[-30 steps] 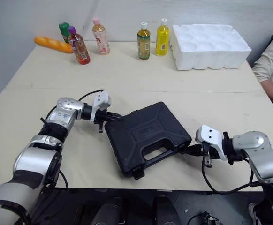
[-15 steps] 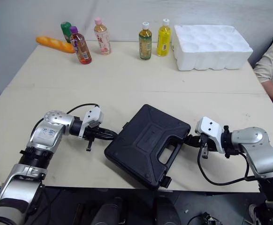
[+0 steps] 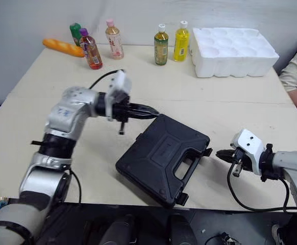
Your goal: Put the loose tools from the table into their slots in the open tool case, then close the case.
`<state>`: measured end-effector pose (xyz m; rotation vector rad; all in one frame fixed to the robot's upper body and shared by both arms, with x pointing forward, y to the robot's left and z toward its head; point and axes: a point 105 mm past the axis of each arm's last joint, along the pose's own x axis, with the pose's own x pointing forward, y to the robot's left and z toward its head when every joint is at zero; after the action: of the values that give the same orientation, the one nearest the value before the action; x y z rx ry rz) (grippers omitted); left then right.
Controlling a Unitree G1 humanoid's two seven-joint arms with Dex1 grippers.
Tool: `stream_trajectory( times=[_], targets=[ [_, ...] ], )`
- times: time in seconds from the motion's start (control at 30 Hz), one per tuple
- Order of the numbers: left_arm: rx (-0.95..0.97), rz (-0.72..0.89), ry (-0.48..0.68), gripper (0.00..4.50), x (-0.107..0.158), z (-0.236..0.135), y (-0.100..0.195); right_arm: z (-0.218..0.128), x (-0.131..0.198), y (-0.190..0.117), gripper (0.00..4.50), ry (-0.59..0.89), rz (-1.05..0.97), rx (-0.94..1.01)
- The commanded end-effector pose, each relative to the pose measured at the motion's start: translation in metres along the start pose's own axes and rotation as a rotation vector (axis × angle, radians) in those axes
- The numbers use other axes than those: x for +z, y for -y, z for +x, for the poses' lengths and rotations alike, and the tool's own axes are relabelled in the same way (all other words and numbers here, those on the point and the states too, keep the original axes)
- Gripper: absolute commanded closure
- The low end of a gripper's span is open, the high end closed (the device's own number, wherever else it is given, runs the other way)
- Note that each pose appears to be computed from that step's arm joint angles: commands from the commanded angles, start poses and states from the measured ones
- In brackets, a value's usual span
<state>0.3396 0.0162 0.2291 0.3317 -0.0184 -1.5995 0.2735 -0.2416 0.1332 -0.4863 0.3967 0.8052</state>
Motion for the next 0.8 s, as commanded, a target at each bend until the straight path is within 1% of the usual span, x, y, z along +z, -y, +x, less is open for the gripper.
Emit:
stream_trajectory(
  times=[0.03,0.2,0.3,0.33,0.4,0.43,0.5,0.6,0.8],
  targets=[
    [-0.061,0.029,-0.022,4.45,0.001,0.039,-0.002,0.001,0.017,-0.004,4.5,0.055,-0.016,-0.026],
    [-0.126,0.035,-0.136,4.45,-0.023,0.072,-0.001,0.005,0.019,-0.009,4.5,0.068,0.0,-0.052],
    [-0.166,0.056,-0.17,4.45,-0.033,0.085,0.004,0.009,0.018,-0.013,4.5,0.074,0.022,-0.064],
    [-0.158,0.064,-0.212,4.45,-0.042,0.088,0.004,0.01,0.018,-0.015,4.5,0.074,0.024,-0.064],
    [-0.136,0.11,-0.311,4.45,-0.06,0.091,0.003,0.01,0.018,-0.018,4.5,0.077,0.026,-0.066],
    [-0.168,0.127,-0.356,4.45,-0.07,0.091,0.008,0.011,0.018,-0.018,4.5,0.08,0.028,-0.068],
    [-0.231,0.139,-0.406,4.45,-0.083,0.089,0.017,0.011,0.019,-0.019,4.5,0.082,0.031,-0.071],
    [-0.206,0.176,-0.474,4.45,-0.099,0.086,0.015,0.011,0.02,-0.019,4.5,0.084,0.031,-0.075],
    [-0.198,0.183,-0.48,4.45,-0.103,0.087,0.015,0.015,0.03,-0.022,4.5,0.109,0.015,-0.045]
  ],
)
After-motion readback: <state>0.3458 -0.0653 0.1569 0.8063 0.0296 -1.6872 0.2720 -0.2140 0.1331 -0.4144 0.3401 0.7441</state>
